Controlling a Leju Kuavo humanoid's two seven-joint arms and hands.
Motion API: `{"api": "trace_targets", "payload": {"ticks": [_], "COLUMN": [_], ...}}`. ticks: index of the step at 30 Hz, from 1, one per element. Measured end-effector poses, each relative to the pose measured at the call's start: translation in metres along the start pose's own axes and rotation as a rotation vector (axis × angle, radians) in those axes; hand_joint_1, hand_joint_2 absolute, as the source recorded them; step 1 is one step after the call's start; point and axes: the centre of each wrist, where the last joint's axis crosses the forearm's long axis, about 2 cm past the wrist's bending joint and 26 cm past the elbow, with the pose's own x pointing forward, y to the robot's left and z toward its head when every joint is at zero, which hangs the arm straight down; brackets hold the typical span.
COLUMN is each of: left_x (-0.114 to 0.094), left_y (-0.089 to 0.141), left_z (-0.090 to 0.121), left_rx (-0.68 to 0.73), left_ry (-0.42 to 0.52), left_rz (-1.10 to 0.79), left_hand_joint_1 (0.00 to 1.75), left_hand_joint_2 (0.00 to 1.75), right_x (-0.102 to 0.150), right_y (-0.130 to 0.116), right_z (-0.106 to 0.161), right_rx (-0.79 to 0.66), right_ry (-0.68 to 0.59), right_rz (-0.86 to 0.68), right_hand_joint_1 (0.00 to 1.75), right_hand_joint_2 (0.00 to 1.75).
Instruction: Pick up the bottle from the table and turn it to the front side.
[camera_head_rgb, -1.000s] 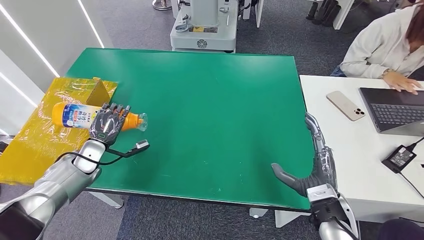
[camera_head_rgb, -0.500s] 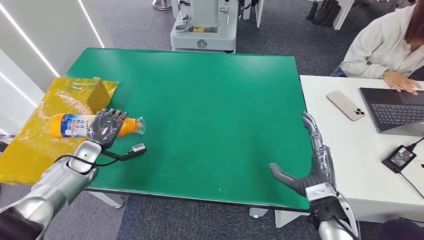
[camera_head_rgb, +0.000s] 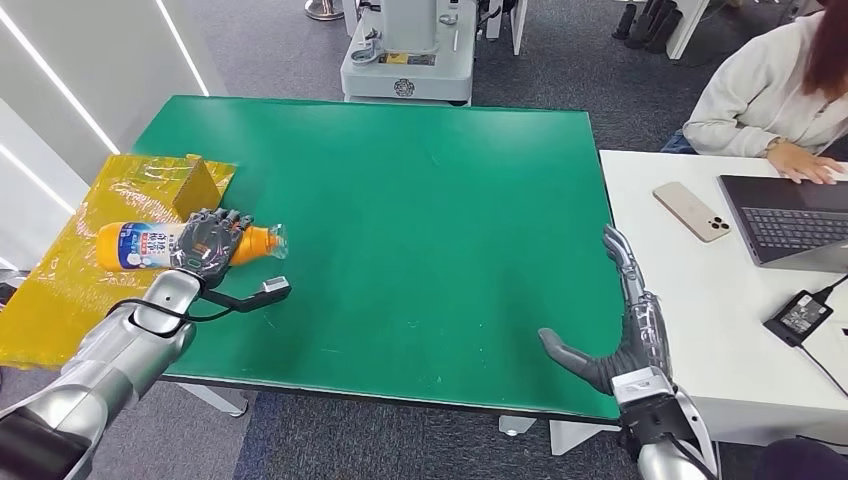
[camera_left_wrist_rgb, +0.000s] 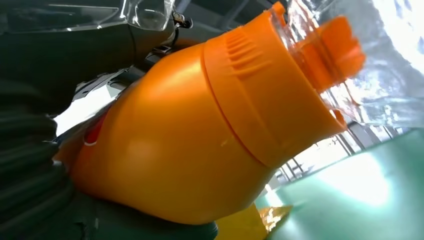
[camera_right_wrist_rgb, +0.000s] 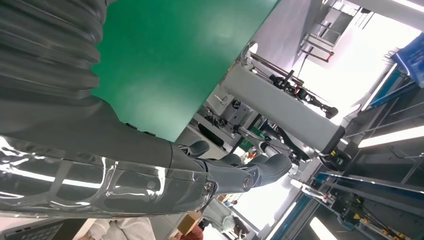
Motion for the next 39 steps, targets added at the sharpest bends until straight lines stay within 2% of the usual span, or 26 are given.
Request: {"api": "trace_targets", "payload": {"ticks": [4,11,14,17,20,24,25,30,39], "left_x": [-0.005,-0.010,-0.010,-0.006,-0.002,0.002,0.004,0.012,0.040], "left_y": [-0.003,-0.007,-0.013,-0.023,-0.029,-0.031,-0.032,-0.032,-0.034], "left_z": [0.000,0.002,0.007,0.016,0.023,0.025,0.026,0.028,0.036], "left_rx": [-0.082,-0.131,-0.148,-0.174,-0.194,-0.216,-0.220,-0.218,-0.126], "left_ry": [0.016,0.055,0.064,0.062,0.053,0.037,0.035,0.021,0.007], "left_rz": [0.016,0.051,0.065,0.074,0.074,0.080,0.082,0.088,0.136], "left_hand_joint_1": [1.69,1.64,1.63,1.54,1.17,0.07,0.00,0.00,0.00], "left_hand_joint_2": [1.75,1.75,1.75,1.75,1.75,1.75,1.75,1.75,1.75], "right_x": [-0.002,-0.004,-0.004,-0.004,-0.005,-0.005,-0.005,-0.005,-0.007], "right_y": [0.001,0.001,0.002,0.002,0.001,0.001,0.001,0.001,0.000], "right_z": [0.001,0.003,0.003,0.002,0.000,-0.001,-0.001,-0.001,0.002], "right_rx": [-0.005,-0.009,-0.010,-0.008,-0.002,0.004,0.004,0.008,0.011], "right_ry": [-0.003,0.002,0.003,0.004,0.005,0.005,0.005,0.005,0.015], "right_rz": [-0.011,-0.021,-0.025,-0.028,-0.033,-0.037,-0.037,-0.041,-0.049], "right_hand_joint_1": [0.00,0.00,0.00,0.00,0.00,0.00,0.00,0.00,0.00], "right_hand_joint_2": [1.75,1.75,1.75,1.75,1.75,1.75,1.75,1.75,1.75]}}
